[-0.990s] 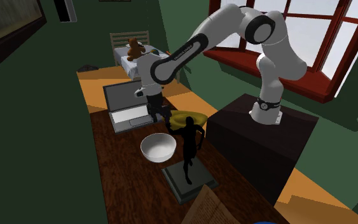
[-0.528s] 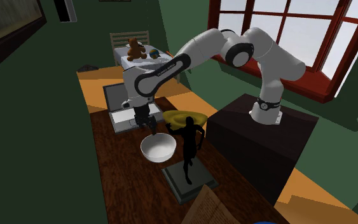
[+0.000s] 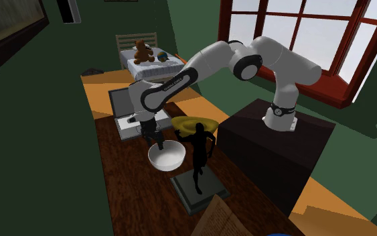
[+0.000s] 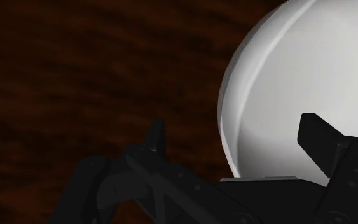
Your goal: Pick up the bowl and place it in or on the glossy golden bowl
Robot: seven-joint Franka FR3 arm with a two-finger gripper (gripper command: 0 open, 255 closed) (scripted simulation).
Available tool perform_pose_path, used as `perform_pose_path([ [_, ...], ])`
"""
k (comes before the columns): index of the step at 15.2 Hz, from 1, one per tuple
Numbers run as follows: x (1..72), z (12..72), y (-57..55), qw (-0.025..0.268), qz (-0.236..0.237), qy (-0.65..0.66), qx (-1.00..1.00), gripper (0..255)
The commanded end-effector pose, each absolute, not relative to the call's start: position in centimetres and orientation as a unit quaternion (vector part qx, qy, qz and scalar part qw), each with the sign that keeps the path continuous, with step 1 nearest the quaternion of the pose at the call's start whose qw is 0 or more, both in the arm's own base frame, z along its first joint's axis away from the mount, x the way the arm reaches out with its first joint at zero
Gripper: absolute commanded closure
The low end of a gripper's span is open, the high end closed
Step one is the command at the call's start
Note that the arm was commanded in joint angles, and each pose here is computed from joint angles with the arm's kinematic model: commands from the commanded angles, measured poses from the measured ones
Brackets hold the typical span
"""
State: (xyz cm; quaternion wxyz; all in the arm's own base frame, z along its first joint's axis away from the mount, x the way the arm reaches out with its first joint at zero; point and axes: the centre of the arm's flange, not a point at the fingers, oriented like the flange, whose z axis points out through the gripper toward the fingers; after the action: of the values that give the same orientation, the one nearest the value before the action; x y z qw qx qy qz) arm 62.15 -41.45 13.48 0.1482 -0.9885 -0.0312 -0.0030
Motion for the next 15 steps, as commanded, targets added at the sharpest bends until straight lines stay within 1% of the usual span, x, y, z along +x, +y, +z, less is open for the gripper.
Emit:
perform_pose_path([
  [1,62.17,12.68,-41.24,0.148,-0.003,-0.031,-0.988,0],
  [8,62.18,12.68,-41.24,0.148,-0.003,-0.031,-0.988,0],
  [9,62.18,12.68,-41.24,0.148,-0.003,-0.031,-0.988,255],
  [15,62.18,12.68,-41.24,0.148,-0.003,-0.031,-0.988,255],
])
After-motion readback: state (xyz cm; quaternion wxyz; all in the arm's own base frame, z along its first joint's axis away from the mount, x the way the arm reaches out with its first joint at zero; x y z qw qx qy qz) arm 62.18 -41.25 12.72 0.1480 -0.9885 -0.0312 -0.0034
